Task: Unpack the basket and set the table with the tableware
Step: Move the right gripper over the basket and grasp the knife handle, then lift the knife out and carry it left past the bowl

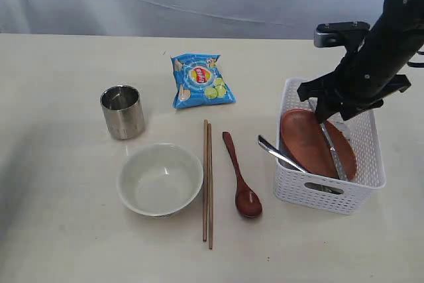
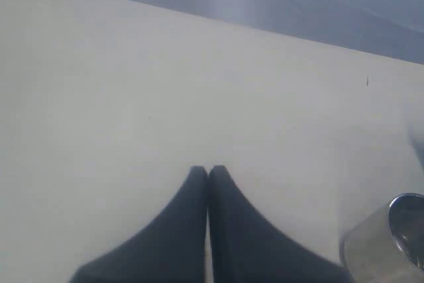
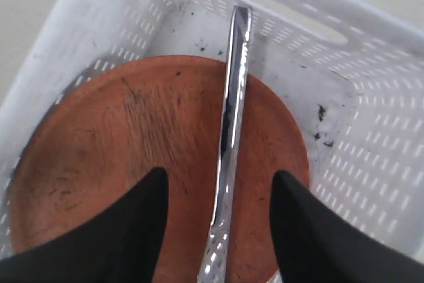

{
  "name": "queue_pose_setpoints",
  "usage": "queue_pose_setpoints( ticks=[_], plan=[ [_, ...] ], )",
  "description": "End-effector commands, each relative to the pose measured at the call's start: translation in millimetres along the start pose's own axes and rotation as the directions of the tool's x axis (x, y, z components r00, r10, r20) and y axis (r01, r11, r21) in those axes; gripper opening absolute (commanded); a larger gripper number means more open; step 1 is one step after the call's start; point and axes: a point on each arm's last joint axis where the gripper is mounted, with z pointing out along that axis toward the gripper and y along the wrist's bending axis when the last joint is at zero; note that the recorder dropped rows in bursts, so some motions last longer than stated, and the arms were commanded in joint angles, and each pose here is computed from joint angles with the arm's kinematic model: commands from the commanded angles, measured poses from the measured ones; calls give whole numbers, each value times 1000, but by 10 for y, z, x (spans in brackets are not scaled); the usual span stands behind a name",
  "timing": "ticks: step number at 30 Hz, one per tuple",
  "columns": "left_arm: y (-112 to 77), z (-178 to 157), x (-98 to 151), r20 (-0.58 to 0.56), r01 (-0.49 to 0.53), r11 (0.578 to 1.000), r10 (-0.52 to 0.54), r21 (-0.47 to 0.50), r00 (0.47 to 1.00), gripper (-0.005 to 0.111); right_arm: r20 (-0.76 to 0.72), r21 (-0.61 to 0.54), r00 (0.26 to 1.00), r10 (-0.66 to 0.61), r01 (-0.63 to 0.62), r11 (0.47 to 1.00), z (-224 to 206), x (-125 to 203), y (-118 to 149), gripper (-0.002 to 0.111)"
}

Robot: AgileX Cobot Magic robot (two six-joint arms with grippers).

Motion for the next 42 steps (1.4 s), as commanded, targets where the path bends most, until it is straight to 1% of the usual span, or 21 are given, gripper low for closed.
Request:
queue_pose_setpoints(
  ticks=[1, 9, 21, 22, 25, 26, 27, 28, 33, 38, 42],
  plan=[
    [10, -17, 6, 4, 1, 1000, -1, -2, 1000, 0, -1, 4, 1000, 0, 0, 1000, 158, -22, -34, 46],
    [10, -17, 6, 4, 1, 1000, -1, -2, 1000, 0, 15, 9, 1000, -1, 1, 1000, 338, -59, -51, 46],
    [10, -17, 6, 4, 1, 1000, -1, -2, 1000, 0, -9, 9, 1000, 3, -3, 1000, 544, -51, -65, 46],
    [10, -17, 6, 4, 1, 1000, -1, -2, 1000, 0, -11, 9, 1000, 3, -3, 1000, 551, -49, -65, 43],
    [10, -17, 6, 4, 1, 1000, -1, -2, 1000, 0, -17, -6, 1000, 20, -20, 1000, 580, -45, -53, 27],
    [10, -17, 6, 4, 1, 1000, -1, -2, 1000, 0, -19, -12, 1000, 25, -25, 1000, 589, -44, -49, 19],
    [10, -17, 6, 4, 1, 1000, -1, -2, 1000, 0, -19, -18, 1000, 24, -24, 1000, 589, -44, -43, 13],
    [10, -17, 6, 4, 1, 1000, -1, -2, 1000, 0, -19, -18, 1000, 22, -22, 1000, 589, -44, -43, 0],
    [10, -17, 6, 4, 1, 1000, -1, -2, 1000, 0, 7, -17, 1000, 18, -18, 1000, 495, -64, -38, 0],
    [10, -17, 6, 4, 1, 1000, -1, -2, 1000, 0, 152, -13, 988, 8, -7, 1000, -57, -126, -6, 0],
    [10, -17, 6, 4, 1, 1000, -1, -2, 1000, 0, 235, -10, 972, 3, 0, 1000, -374, -126, 14, 0]
  ],
)
